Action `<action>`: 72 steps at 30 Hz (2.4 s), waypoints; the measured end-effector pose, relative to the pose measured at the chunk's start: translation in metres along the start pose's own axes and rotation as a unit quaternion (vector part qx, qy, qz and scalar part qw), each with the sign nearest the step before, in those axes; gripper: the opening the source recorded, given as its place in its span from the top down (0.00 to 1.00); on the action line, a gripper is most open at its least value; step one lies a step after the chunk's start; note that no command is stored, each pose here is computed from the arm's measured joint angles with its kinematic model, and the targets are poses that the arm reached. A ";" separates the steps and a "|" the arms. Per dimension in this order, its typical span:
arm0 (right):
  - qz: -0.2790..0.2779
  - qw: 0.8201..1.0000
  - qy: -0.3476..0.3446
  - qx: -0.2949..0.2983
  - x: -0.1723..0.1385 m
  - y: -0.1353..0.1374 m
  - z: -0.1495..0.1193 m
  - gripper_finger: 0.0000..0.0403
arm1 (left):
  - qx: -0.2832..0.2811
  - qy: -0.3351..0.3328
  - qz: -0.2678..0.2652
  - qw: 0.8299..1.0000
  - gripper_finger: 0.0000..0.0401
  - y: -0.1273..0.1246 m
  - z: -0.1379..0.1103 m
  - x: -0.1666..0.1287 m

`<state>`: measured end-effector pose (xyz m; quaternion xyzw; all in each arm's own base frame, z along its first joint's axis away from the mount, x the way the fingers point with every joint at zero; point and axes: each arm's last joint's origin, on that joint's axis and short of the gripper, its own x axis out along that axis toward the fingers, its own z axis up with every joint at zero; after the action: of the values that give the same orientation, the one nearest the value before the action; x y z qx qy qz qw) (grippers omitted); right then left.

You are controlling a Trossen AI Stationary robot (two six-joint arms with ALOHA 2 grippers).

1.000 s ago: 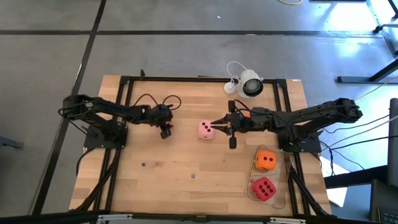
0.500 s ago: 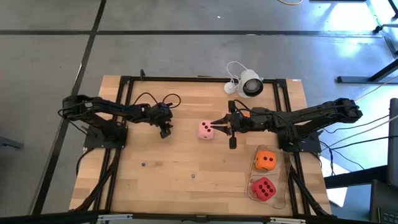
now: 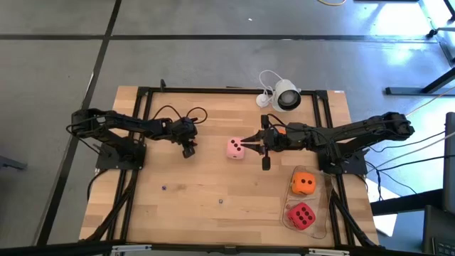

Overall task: Pick & Place Dice
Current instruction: Put the small orange die into the transparent container

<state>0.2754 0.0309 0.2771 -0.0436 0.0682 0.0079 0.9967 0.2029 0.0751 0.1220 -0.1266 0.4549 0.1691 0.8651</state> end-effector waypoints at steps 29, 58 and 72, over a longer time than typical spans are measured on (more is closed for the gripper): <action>0.000 1.000 0.000 -0.009 0.000 0.000 0.000 0.86 | 0.011 0.003 -0.002 1.000 0.91 0.000 -0.001 0.000; -0.125 0.977 -0.170 0.045 -0.070 -0.019 0.062 0.86 | -0.014 -0.093 -0.183 0.979 0.93 -0.048 0.074 -0.029; -0.127 0.957 -0.252 0.066 -0.082 -0.021 0.078 0.86 | 0.118 -0.328 -0.292 0.891 0.93 -0.114 0.117 -0.073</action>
<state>0.2054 0.0159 0.3673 0.0172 -0.1911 -0.1130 0.9749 0.2975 0.0017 0.2548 -0.0878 0.1049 -0.1142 0.9840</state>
